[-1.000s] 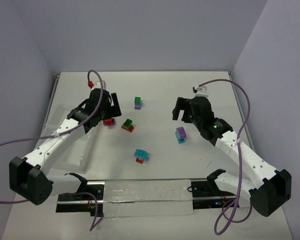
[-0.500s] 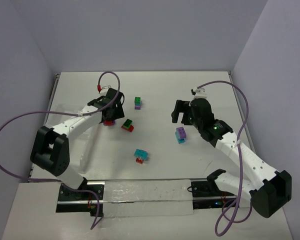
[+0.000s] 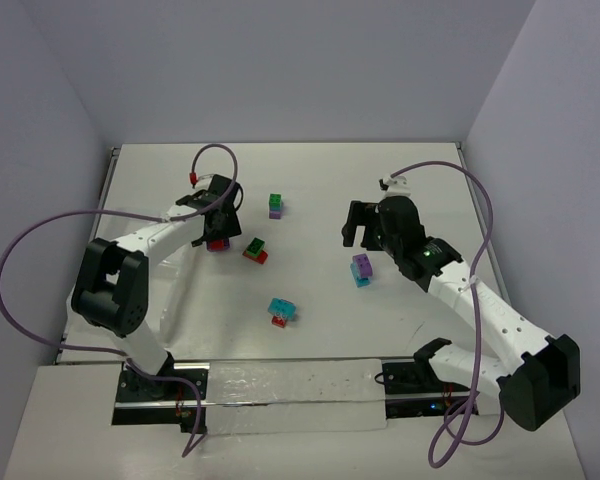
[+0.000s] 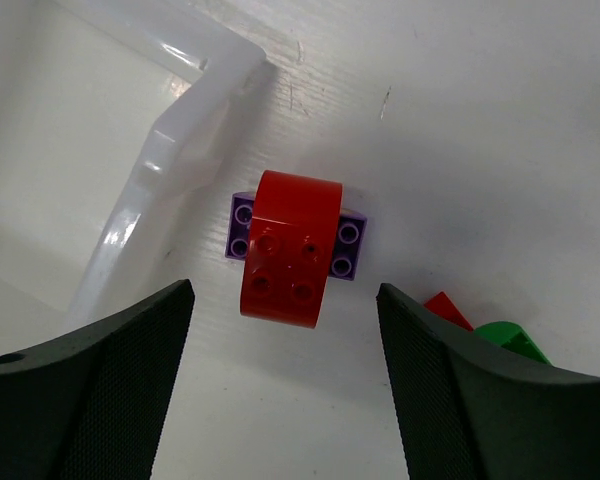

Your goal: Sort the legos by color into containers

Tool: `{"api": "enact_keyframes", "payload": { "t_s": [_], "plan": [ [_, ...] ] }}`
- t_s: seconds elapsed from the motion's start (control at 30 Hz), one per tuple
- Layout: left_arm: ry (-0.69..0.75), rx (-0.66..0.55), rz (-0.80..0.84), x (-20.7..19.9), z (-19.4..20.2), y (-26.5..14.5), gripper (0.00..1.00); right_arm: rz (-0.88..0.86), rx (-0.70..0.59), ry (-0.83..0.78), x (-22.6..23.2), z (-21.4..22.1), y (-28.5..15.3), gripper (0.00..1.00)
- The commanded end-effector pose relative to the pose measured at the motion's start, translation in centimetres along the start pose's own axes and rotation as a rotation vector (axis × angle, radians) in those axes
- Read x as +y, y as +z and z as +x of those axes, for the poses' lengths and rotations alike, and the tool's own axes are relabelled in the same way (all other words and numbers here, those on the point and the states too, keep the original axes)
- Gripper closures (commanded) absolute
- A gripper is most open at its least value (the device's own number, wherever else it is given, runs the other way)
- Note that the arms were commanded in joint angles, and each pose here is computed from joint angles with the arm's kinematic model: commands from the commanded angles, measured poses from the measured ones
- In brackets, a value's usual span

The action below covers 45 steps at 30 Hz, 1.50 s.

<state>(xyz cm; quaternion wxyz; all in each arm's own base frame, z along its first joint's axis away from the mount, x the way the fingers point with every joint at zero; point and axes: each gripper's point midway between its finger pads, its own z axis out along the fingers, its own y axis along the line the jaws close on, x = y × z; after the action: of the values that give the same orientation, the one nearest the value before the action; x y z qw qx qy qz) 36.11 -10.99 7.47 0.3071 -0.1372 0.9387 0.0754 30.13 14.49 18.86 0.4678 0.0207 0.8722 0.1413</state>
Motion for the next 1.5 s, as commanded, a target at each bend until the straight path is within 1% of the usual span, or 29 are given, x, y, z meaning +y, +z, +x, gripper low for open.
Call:
{"api": "enact_keyframes", "payload": {
  "t_s": [0.0,0.13,0.33,0.43,0.5,0.57,0.63,0.7,0.77,0.97,1.13,1.23,1.27,1.3,1.37,1.4,1.47],
  "plan": [
    [0.000,-0.031,0.045,-1.5,-1.4,0.3,0.21,-0.020,-0.028,-0.010,0.8,-1.3,-0.1,0.02],
    [0.010,-0.015,0.018,-1.0,-1.0,1.0,0.24,-0.017,-0.020,-0.018,0.8,-1.3,-0.2,0.04],
    [0.004,-0.018,0.024,-0.9,-1.2,1.3,0.37,-0.004,-0.024,-0.018,0.6,-1.4,-0.2,0.06],
    [0.013,-0.003,0.040,-1.2,-0.9,1.5,0.41,0.012,-0.025,-0.016,0.3,-1.5,-0.1,0.06],
    [0.016,0.004,0.054,-1.4,-0.7,1.5,0.40,0.022,-0.027,-0.015,0.2,-1.6,-0.3,0.06],
    [0.018,0.003,0.055,-1.3,-0.6,1.5,0.37,0.023,-0.034,-0.014,0.2,-1.8,-0.4,0.06],
    [0.017,0.000,0.061,-1.4,-0.6,1.6,0.36,0.019,-0.042,-0.012,0.2,-2.0,-0.6,0.06],
    [0.019,0.003,0.058,-1.4,-0.5,1.8,0.38,0.021,-0.045,-0.010,0.2,-2.1,-0.7,0.06],
    [0.018,0.003,0.058,-1.5,-0.5,1.9,0.41,0.023,-0.045,-0.011,0.2,-2.2,-0.8,0.06],
    [0.018,0.016,0.056,-1.4,-0.1,2.7,0.41,0.041,-0.047,-0.009,-0.3,-2.0,-1.2,0.06],
    [0.014,0.022,0.055,-1.4,0.2,2.9,0.45,0.043,-0.049,-0.010,-0.4,-2.0,-1.3,0.06],
    [0.012,0.019,0.046,-1.3,0.0,2.9,0.60,0.049,-0.054,-0.007,-0.5,-2.2,-1.4,0.06],
    [0.013,0.013,0.047,-1.3,-0.1,2.8,0.68,0.048,-0.056,-0.008,-0.4,-2.3,-1.5,0.06],
    [0.015,0.014,0.045,-1.2,-0.1,2.8,0.68,0.045,-0.058,-0.007,-0.4,-2.4,-1.6,0.06],
    [0.018,0.009,0.050,-1.3,-0.5,2.5,0.89,0.043,-0.060,-0.008,-0.3,-2.6,-1.7,0.06],
    [0.015,0.003,0.054,-1.4,-0.9,2.2,0.97,0.044,-0.059,-0.008,-0.3,-2.8,-1.8,0.06],
    [0.010,-0.011,0.072,-1.5,-1.9,0.9,1.00,0.045,-0.058,-0.011,-0.2,-3.2,-2.3,0.06]
  ]
}}
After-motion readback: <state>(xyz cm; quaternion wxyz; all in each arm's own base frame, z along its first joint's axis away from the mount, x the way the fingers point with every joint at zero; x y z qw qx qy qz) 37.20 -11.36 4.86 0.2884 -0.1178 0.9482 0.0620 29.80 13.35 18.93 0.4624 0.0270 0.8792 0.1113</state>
